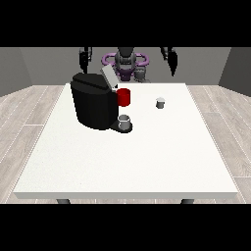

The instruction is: Insert the coffee pod into the coffee machine and close the lid

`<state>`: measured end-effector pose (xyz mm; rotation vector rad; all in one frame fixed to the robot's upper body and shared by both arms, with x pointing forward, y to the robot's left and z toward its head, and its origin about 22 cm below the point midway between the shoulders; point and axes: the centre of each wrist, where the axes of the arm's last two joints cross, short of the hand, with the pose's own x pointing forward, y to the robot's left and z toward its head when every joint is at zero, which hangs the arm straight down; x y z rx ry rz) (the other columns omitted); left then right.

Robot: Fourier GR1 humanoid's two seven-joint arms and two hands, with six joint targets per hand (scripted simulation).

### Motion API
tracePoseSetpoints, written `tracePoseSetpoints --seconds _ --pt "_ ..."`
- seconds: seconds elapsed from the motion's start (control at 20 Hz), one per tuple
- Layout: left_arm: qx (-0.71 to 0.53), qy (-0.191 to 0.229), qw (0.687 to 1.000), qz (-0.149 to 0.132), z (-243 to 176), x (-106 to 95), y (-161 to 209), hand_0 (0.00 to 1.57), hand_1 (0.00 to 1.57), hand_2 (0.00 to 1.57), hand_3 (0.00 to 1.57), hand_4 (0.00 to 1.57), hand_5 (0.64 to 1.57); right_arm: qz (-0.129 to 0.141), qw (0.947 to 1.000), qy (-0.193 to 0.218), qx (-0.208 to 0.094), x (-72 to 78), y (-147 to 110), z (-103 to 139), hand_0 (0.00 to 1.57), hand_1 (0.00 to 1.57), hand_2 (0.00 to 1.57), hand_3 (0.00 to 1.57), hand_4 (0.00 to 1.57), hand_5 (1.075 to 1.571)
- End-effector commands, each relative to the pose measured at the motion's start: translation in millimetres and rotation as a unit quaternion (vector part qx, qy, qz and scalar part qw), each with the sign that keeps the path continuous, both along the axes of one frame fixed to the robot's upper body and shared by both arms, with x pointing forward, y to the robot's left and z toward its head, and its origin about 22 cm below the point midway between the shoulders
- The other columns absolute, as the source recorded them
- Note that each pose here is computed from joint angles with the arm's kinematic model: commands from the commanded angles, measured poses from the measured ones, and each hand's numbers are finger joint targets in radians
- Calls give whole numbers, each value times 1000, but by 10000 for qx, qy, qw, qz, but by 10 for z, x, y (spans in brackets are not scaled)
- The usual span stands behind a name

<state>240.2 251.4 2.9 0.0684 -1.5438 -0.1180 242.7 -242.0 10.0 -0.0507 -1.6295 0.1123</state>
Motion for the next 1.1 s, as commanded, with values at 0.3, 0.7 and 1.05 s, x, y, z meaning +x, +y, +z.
tracePoseSetpoints --seconds 0.3,0.7,1.05 --pt "-670 -384 9924 -954 -8 -111 -134 0 0 0 0 724 1571 -732 9947 5 726 -91 -116 -252 0 0 0 0 328 1571" --pt "582 -164 9955 -732 185 237 174 0 0 0 0 507 1571 -358 9974 -174 606 25 -21 -144 0 0 0 0 359 1571" --pt "1962 -20 9784 -647 159 395 483 0 0 0 0 0 1571 -192 9953 -545 773 135 178 -99 0 0 0 0 411 1571"
